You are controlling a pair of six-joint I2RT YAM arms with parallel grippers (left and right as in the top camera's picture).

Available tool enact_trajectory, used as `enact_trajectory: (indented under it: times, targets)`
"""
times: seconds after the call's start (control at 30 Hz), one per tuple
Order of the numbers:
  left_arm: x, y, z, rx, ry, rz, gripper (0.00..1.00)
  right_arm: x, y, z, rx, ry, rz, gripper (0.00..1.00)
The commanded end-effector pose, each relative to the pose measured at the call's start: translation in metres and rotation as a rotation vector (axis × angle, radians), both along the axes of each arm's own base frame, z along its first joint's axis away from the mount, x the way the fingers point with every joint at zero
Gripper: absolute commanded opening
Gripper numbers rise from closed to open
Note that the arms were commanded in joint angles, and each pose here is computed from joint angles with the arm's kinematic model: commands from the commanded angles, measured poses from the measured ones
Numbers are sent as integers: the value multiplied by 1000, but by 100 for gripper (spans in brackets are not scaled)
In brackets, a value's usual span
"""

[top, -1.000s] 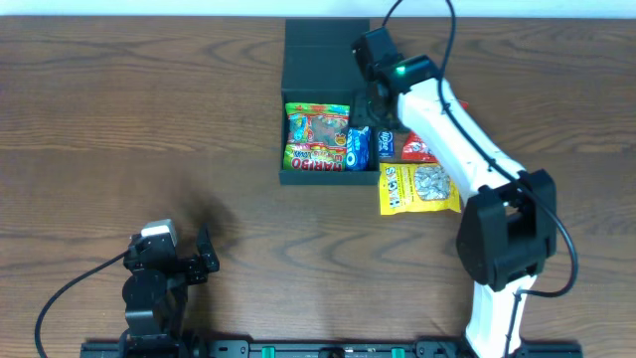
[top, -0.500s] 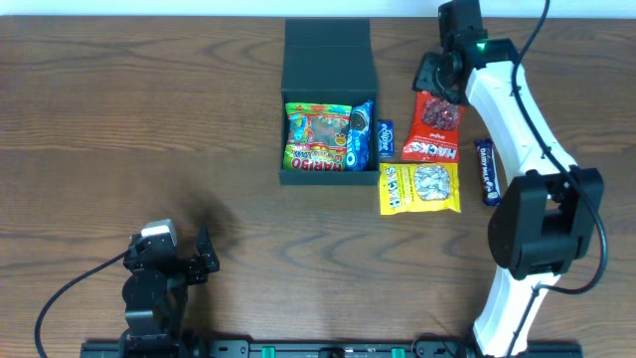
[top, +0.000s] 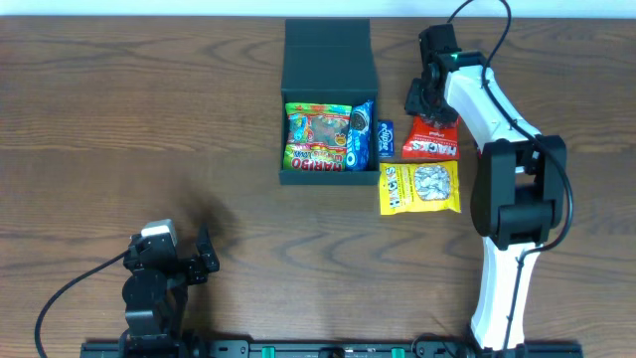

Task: Pack container
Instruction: 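Release the Oreo pack and move the right gripper to the red bag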

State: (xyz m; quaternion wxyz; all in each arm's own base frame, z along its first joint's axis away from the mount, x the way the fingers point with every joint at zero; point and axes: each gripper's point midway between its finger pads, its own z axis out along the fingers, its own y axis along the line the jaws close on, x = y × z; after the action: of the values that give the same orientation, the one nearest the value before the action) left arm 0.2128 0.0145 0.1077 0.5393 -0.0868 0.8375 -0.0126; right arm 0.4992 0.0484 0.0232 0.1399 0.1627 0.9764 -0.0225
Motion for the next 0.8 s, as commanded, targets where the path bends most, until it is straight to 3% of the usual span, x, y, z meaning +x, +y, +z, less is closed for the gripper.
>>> enact_trajectory:
  times: [0.0, 0.07, 0.3, 0.33, 0.37, 0.43, 0.77]
  targets:
    - [0, 3, -7, 13, 12, 14, 95, -7, 2, -23, -1, 59, -12, 14]
    - [0, 3, -7, 13, 12, 14, 95, -9, 2, -25, -1, 67, -18, 2]
    - [0, 3, -7, 13, 12, 14, 95, -13, 3, -24, 3, 80, -15, 1]
    - [0, 3, -7, 13, 12, 14, 95, -14, 4, -23, 12, 86, -13, 16]
    - [0, 3, -7, 13, 12, 14, 95, -15, 7, -20, 30, 94, -9, 47]
    - [0, 3, -7, 13, 12, 15, 95, -16, 12, -11, 57, 93, -3, 66]
    - [0, 3, -7, 13, 12, 15, 95, -7, 5, 67, 42, -58, -12, 67]
